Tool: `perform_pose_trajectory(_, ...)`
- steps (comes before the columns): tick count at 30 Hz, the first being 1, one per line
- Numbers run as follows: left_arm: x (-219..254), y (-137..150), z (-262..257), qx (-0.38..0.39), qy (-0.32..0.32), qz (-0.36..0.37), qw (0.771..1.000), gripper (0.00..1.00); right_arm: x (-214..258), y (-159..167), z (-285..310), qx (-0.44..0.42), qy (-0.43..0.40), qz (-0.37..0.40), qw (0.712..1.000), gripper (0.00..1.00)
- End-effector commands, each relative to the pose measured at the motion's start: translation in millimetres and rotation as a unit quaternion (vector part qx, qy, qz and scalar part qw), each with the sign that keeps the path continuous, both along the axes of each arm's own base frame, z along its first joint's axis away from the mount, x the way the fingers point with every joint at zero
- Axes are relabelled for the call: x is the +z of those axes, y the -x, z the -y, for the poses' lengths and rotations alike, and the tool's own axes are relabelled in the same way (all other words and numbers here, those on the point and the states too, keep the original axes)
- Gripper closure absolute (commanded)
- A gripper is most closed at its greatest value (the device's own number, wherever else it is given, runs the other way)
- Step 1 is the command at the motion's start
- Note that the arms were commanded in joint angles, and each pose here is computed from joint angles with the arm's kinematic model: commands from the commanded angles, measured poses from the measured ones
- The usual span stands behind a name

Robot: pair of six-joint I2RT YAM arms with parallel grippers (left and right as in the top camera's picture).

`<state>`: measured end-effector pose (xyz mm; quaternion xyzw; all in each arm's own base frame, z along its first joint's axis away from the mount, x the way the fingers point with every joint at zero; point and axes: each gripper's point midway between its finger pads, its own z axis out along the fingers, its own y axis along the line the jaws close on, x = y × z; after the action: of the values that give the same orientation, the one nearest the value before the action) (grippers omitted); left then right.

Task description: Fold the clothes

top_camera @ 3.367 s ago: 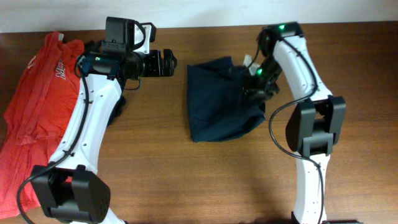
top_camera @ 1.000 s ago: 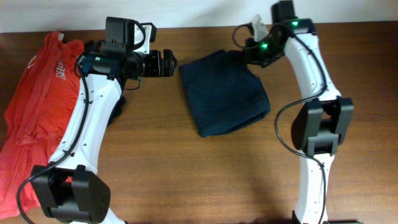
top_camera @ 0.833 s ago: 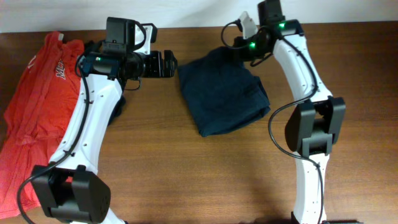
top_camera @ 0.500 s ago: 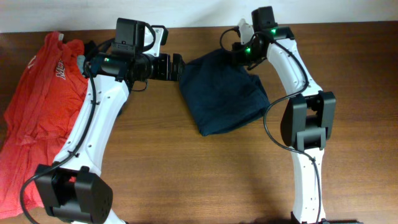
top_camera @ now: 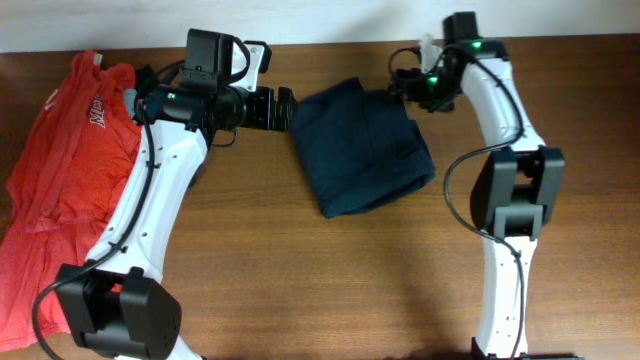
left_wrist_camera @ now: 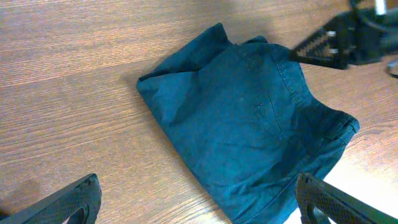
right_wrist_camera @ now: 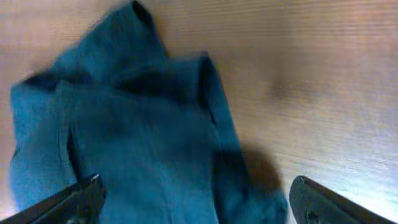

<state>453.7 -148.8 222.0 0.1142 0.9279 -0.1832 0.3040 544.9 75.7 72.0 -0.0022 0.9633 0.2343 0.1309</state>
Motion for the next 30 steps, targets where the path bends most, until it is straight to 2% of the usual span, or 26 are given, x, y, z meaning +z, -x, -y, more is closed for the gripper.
perform_pose_trajectory(1, 20, 1, -1, -0.006, -0.002, 0.027, 1.0, 0.01, 33, 9, 3, 0.036, -0.04, 0.02, 0.998, 0.01)
perform_pose_trajectory(8, 20, 1, -1, -0.006, -0.002, 0.027, 1.0, 0.01, 12, 54, -2, 0.092, -0.036, -0.057, 0.993, 0.01)
perform_pose_trajectory(22, 20, 2, -1, -0.006, -0.002, 0.026, 1.0, 0.01, -43, 87, -22, 0.11, -0.042, -0.122, 0.986, 0.0)
perform_pose_trajectory(26, 19, 3, -2, -0.006, -0.003, 0.023, 1.0, 0.01, -50, 91, -36, 0.123, -0.047, -0.12, 0.984, 0.07)
perform_pose_trajectory(30, 18, 4, -2, -0.006, -0.003, 0.019, 1.0, 0.01, -54, 95, -55, 0.143, -0.049, -0.118, 0.981, 0.21)
